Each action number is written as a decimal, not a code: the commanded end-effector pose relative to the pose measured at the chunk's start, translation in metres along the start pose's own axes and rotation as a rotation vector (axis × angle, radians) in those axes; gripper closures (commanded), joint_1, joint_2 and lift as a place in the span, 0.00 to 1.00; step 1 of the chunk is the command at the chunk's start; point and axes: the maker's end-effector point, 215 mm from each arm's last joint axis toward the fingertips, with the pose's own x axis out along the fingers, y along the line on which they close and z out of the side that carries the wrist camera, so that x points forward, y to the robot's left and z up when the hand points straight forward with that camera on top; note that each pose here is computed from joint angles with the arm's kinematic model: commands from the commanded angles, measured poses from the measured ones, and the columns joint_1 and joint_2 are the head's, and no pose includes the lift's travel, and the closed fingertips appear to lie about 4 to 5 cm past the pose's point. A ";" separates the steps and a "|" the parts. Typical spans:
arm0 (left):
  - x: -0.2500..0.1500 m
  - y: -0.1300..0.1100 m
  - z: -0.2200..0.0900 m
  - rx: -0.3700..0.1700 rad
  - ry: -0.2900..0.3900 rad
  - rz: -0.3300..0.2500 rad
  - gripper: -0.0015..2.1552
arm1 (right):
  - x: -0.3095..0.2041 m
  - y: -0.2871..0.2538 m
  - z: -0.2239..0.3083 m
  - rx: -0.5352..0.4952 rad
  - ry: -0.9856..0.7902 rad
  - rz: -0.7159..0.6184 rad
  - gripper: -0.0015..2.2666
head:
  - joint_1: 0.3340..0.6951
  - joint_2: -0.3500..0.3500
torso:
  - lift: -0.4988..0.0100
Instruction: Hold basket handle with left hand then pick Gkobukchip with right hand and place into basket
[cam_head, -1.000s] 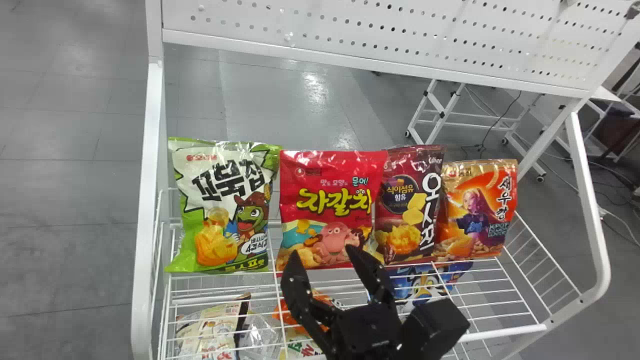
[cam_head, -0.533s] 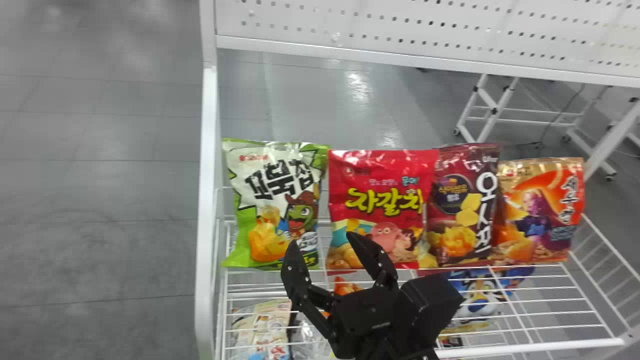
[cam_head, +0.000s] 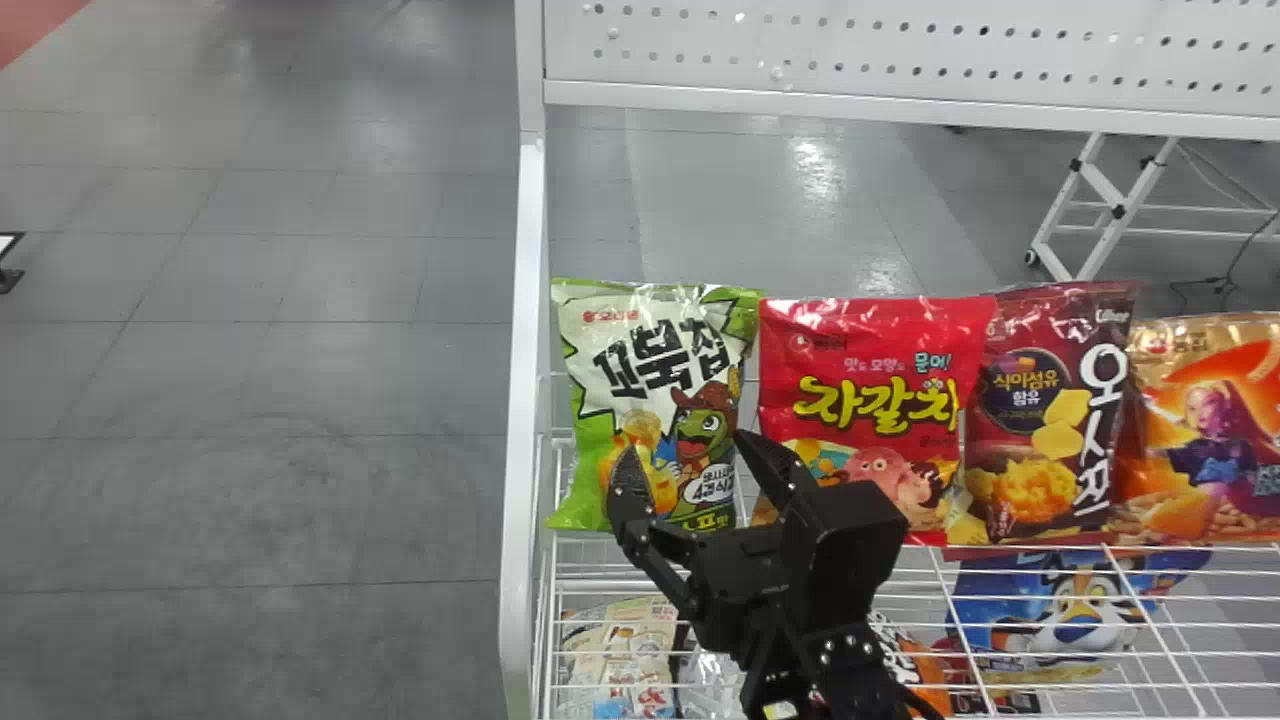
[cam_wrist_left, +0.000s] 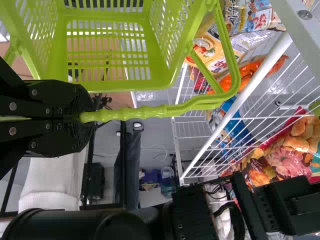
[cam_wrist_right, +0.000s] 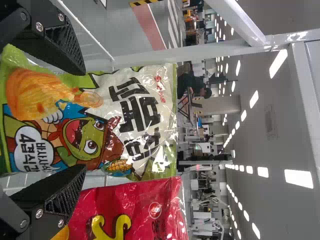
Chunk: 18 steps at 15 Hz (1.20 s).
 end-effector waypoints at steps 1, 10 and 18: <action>-0.001 0.004 0.002 -0.006 -0.006 0.005 0.99 | 0.015 -0.001 0.000 0.003 -0.001 -0.015 0.08 | 1.00 0.40 | 0.92; 0.003 0.009 0.008 -0.007 -0.008 0.006 0.99 | 0.017 0.004 -0.007 -0.004 0.031 -0.018 0.88 | 1.00 0.46 | 0.92; 0.013 0.003 0.005 0.006 0.012 0.002 0.99 | -0.006 0.007 0.006 -0.011 -0.006 0.037 0.88 | 1.00 0.40 | 0.92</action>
